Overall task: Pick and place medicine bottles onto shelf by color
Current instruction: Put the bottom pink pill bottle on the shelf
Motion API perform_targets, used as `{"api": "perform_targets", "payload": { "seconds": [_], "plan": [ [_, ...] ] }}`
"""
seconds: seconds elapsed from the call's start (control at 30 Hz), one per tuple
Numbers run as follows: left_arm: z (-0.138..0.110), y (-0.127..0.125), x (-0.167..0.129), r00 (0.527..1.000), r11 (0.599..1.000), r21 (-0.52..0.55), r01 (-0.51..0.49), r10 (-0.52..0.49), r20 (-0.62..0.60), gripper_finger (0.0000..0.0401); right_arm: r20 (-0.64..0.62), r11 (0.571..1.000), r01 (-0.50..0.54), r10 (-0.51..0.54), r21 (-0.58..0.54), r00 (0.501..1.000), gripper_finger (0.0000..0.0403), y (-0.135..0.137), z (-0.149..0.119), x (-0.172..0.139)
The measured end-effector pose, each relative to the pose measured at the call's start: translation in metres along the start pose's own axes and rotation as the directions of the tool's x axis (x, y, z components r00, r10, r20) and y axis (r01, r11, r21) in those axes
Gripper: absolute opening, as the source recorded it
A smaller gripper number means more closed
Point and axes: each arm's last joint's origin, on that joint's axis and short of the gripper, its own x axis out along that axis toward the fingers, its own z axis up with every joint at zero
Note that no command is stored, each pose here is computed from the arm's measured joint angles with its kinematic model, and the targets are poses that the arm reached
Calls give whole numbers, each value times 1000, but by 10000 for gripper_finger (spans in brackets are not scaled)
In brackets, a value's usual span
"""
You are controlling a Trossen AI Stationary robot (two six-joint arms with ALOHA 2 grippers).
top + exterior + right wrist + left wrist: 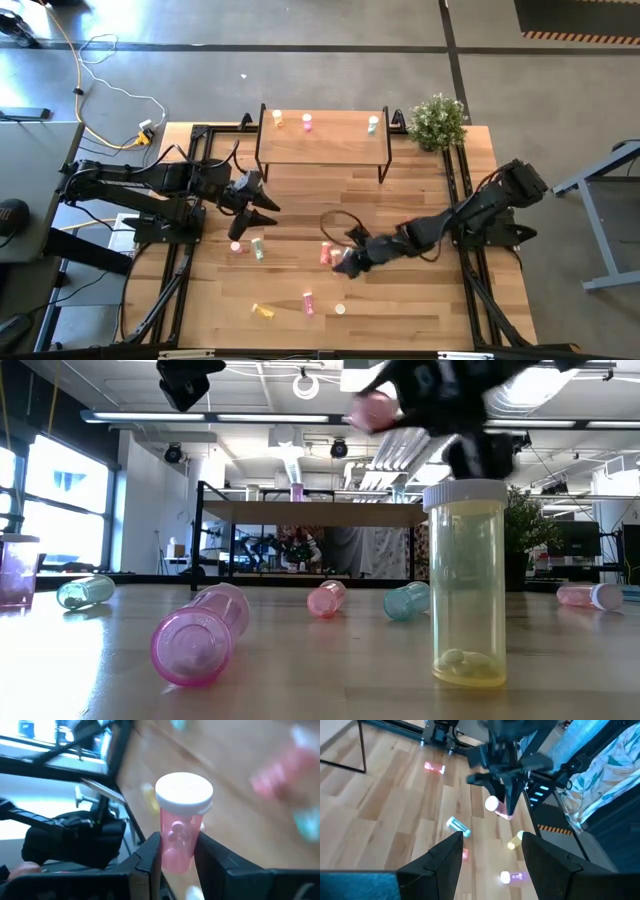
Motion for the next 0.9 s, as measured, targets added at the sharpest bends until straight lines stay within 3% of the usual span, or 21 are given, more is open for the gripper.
{"api": "perform_targets", "payload": {
  "seconds": [0.13, 0.33, 0.63, 0.9],
  "plan": [
    [0, 0, 0, 1000, 999, -41, 2, -2, 0, 195, 52, 985, 22, -13, -170, 999, 85, 15, 27, -1],
    [5, -2, 0, 999, 999, -36, 21, -19, 51, 195, 110, 920, 71, -30, -386, 993, 85, 40, 67, -10],
    [18, -6, -2, 981, 999, 23, 47, -51, 187, 196, 211, 798, 77, 64, -597, 975, 85, 73, 108, -27],
    [29, -6, 4, 953, 1000, 25, 1, -9, 304, 225, 268, 655, 109, 146, -748, 952, 85, 99, 127, -42]
  ]
}}
